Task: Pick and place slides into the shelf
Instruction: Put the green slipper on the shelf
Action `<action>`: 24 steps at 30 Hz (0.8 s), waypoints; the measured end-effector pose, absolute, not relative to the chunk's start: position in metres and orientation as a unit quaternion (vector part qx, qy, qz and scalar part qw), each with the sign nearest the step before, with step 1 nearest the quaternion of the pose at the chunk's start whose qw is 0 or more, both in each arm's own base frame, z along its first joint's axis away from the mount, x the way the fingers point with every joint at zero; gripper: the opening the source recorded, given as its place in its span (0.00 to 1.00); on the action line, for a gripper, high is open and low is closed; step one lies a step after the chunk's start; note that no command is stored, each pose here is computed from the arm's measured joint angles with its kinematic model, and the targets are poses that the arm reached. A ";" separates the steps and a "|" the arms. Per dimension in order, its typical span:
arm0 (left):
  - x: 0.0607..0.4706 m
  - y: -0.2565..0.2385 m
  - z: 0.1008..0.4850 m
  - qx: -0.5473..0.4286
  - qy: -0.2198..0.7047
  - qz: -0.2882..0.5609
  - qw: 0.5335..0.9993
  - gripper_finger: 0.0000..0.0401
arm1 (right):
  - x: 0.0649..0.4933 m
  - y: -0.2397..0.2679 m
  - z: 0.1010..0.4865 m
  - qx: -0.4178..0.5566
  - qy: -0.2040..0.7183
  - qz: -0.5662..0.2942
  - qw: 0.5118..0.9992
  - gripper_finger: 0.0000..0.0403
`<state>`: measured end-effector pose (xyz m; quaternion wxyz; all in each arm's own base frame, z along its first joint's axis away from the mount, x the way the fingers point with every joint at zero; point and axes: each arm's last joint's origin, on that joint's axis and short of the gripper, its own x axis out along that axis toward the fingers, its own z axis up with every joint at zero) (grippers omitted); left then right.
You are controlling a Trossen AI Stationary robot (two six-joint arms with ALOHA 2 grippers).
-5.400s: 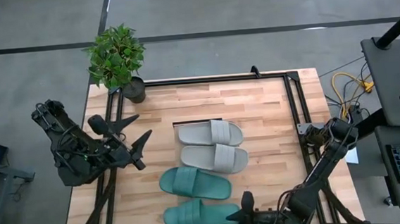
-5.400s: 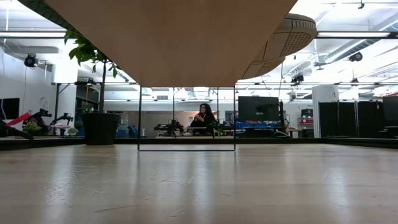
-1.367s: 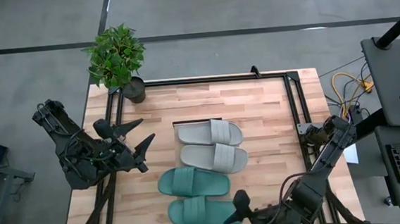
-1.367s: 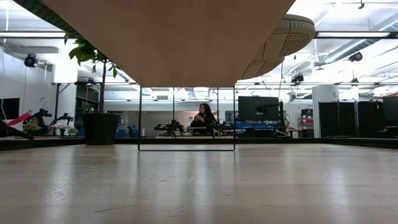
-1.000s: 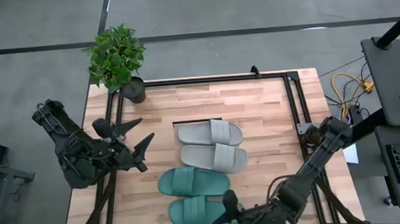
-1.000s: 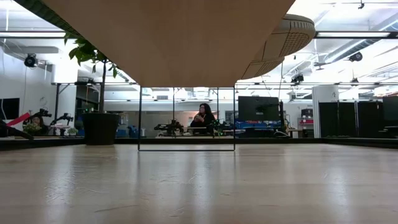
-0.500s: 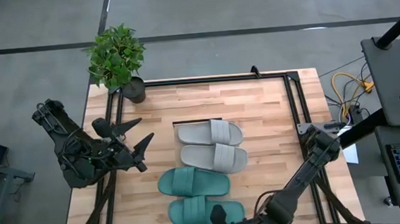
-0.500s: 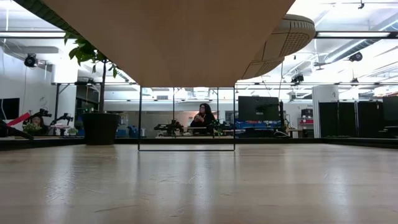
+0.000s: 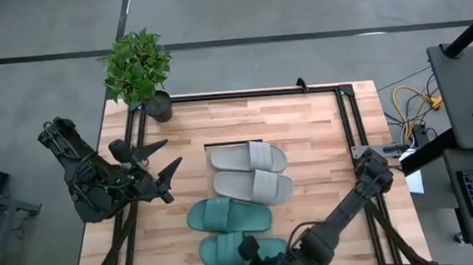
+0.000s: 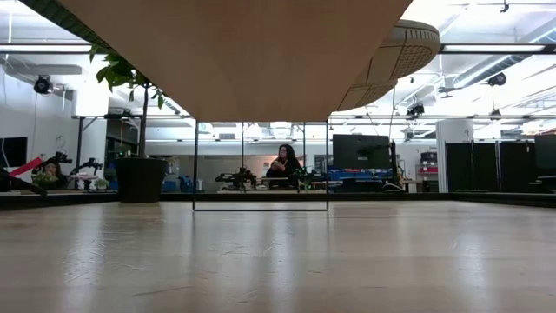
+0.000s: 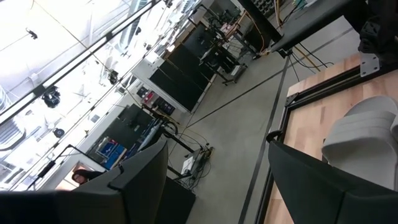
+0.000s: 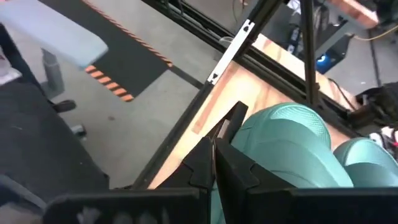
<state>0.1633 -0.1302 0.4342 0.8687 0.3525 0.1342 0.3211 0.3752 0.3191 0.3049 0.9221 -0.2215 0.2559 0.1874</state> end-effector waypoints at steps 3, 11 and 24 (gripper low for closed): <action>0.163 -0.130 0.434 0.353 0.134 0.321 0.869 0.65 | 0.378 0.316 0.305 -0.208 0.259 0.199 0.922 0.02; 0.163 -0.130 0.434 0.353 0.134 0.321 0.869 0.65 | 0.381 0.308 0.298 -0.205 0.288 0.193 0.915 0.02; 0.163 -0.130 0.433 0.353 0.135 0.321 0.868 0.65 | 0.380 0.301 0.293 -0.193 0.332 0.199 0.902 0.02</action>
